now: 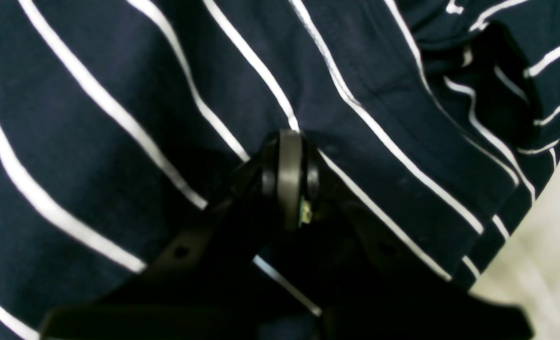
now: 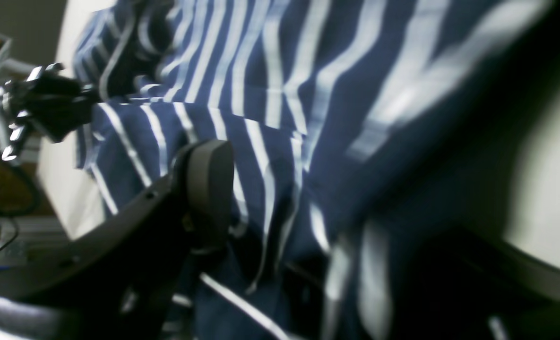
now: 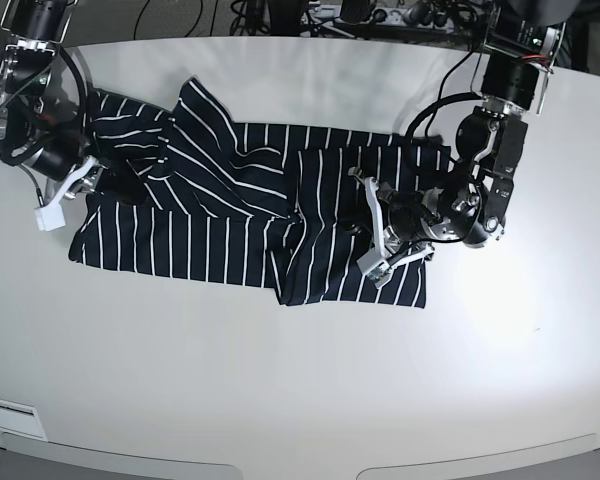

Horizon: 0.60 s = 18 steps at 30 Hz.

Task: Fold the T-shirt properly
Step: 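Grasp the shirt's other end with the right gripper and release the left gripper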

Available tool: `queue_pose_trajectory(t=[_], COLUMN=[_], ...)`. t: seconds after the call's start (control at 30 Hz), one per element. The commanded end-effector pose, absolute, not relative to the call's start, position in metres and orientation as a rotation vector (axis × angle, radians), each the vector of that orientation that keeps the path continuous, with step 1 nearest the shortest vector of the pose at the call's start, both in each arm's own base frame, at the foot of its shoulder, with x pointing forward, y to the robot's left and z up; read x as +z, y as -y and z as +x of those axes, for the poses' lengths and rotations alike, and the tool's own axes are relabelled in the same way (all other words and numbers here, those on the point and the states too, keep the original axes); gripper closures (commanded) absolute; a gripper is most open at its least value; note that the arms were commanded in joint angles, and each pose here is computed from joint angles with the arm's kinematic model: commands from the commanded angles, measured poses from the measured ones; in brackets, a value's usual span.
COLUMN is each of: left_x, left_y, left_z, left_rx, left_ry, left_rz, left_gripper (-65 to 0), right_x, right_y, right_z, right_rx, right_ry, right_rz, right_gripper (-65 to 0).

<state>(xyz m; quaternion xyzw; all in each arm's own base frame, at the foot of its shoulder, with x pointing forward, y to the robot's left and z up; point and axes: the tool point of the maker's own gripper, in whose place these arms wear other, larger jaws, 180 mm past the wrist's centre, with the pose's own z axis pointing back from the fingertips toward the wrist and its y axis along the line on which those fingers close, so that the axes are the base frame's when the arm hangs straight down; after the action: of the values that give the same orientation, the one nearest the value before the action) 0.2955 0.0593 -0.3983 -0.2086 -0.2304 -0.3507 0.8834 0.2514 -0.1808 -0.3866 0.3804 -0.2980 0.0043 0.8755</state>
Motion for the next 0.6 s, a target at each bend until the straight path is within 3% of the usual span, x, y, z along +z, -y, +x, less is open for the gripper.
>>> queue_pose_trajectory(t=[0.0, 0.13, 0.2, 0.27, 0.3, 0.4, 0.57], left_x=[-0.432, -0.432, -0.431, -0.428, -0.426, -0.414, -0.381], left_y=[-0.11, -0.11, -0.11, -0.11, -0.111, -0.11, -0.092], left_z=[0.269, 0.269, 0.271, 0.275, 0.279, 0.296, 0.32], left_rx=[-0.756, -0.756, -0.756, -0.756, -0.755, -0.749, -0.715], left_ry=[0.254, 0.254, 0.258, 0.268, 0.275, 0.313, 0.362], left_rz=[-0.228, -0.228, -0.226, -0.222, -0.218, -0.208, -0.309], left_gripper=[0.0, 0.0, 0.0, 0.0, 0.0, 0.0, -27.7], right_x=[-0.392, -0.395, -0.393, -0.388, -0.385, -0.371, -0.371], right_y=[0.18, 0.167, 0.169, 0.173, 0.174, 0.172, 0.181], right_z=[0.246, 0.248, 0.255, 0.261, 0.265, 0.277, 0.284], right_rx=[0.047, 0.104, 0.118, 0.136, 0.145, 0.169, 0.232], right_ry=[0.576, 0.557, 0.568, 0.576, 0.579, 0.619, 0.613], right_rz=[0.767, 0.765, 0.749, 0.726, 0.722, 0.713, 0.603], right_gripper=[-36.4, -33.0, -21.6, -3.4, 0.0, 0.0, 0.0])
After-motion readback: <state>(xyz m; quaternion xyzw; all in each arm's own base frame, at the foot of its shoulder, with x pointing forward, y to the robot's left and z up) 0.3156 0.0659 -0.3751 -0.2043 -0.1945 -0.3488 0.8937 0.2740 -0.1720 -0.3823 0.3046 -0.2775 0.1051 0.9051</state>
